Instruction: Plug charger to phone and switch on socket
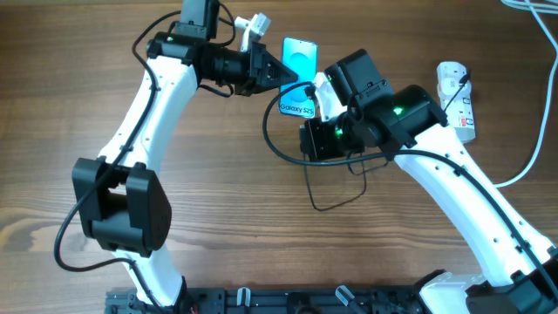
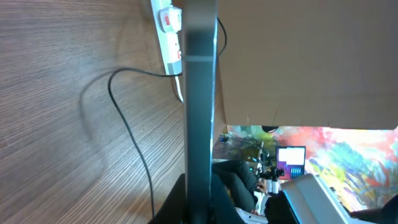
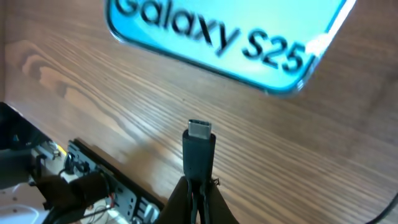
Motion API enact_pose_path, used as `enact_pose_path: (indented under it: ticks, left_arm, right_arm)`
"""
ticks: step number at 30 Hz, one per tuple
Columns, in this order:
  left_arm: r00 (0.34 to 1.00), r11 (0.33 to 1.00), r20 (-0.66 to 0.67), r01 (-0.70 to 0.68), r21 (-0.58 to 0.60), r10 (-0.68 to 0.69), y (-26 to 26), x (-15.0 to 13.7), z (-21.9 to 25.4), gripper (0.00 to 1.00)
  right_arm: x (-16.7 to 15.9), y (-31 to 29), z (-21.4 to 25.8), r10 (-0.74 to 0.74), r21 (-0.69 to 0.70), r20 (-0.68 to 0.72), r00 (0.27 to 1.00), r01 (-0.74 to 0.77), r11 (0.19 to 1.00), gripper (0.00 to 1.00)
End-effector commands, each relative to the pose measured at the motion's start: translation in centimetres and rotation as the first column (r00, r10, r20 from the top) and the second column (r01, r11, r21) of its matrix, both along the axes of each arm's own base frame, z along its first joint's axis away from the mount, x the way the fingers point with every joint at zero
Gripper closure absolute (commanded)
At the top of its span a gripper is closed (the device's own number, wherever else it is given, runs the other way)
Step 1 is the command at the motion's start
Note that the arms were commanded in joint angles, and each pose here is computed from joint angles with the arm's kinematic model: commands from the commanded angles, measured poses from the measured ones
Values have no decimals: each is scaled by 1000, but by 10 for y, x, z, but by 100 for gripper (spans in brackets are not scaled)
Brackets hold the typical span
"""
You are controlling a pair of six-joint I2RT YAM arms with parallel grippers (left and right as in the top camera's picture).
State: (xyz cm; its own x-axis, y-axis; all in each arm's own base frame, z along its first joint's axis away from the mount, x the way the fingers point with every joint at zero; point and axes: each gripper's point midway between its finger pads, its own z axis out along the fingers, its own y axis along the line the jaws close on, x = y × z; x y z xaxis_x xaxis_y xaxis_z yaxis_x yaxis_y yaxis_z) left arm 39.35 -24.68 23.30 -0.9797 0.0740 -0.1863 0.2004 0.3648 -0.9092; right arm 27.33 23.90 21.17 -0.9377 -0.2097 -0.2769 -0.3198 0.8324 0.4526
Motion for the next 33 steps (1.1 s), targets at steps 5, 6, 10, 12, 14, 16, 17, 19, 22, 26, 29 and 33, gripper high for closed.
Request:
enact_pose_path:
  ticks: [5, 6, 10, 12, 14, 16, 17, 19, 22, 26, 29, 33]
  left_arm:
    - [995, 998, 98, 36, -60, -30, -3, -2, 26, 96]
    - [995, 998, 92, 33, -61, -27, -3, -1, 27, 96]
    - [1000, 998, 15, -6, -68, 7, -3, 2, 28, 96]
    - [1000, 997, -7, -21, -73, 21, -3, 4, 30, 96]
    - [999, 997, -25, -30, -75, 28, -4, 5, 31, 96]
    - [1000, 997, -8, -29, -68, 29, -3, 6, 30, 96]
    - [1000, 997, -3, -26, -68, 26, -3, 5, 30, 96]
    - [1000, 997, 9, -22, -68, 22, -3, 5, 30, 96]
    - [1000, 997, 9, -22, -69, 22, -3, 5, 30, 96]
    - [999, 997, 47, 7, -83, -3, -4, 3, 32, 96]
    - [998, 995, 66, 30, -99, -23, -5, 0, 35, 96]
    - [998, 994, 65, 32, -102, -26, -5, 0, 35, 96]
  right_arm:
    - [13, -3, 2, -76, -17, 41, 996, 77, 997, 96]
    - [13, -3, 2, -78, -16, 41, 996, 78, 997, 96]
    - [14, -1, 2, -101, -5, 26, 995, 101, 995, 96]
    - [11, 2, 1, -87, -3, 20, 996, 87, 996, 96]
    - [10, 5, 0, -80, -14, 31, 996, 80, 997, 96]
    - [13, 4, 1, -111, -20, 38, 993, 112, 994, 96]
    - [14, 4, 1, -110, -16, 43, 993, 111, 994, 96]
    - [19, 7, 4, -112, -2, 62, 992, 112, 994, 96]
    - [19, 7, 4, -112, -1, 64, 992, 112, 994, 96]
    - [25, 1, 3, -159, -25, 79, 984, 161, 987, 96]
    - [25, 1, 2, -158, -25, 78, 984, 161, 987, 95]
    - [23, 7, 5, -144, 2, 68, 987, 144, 990, 96]
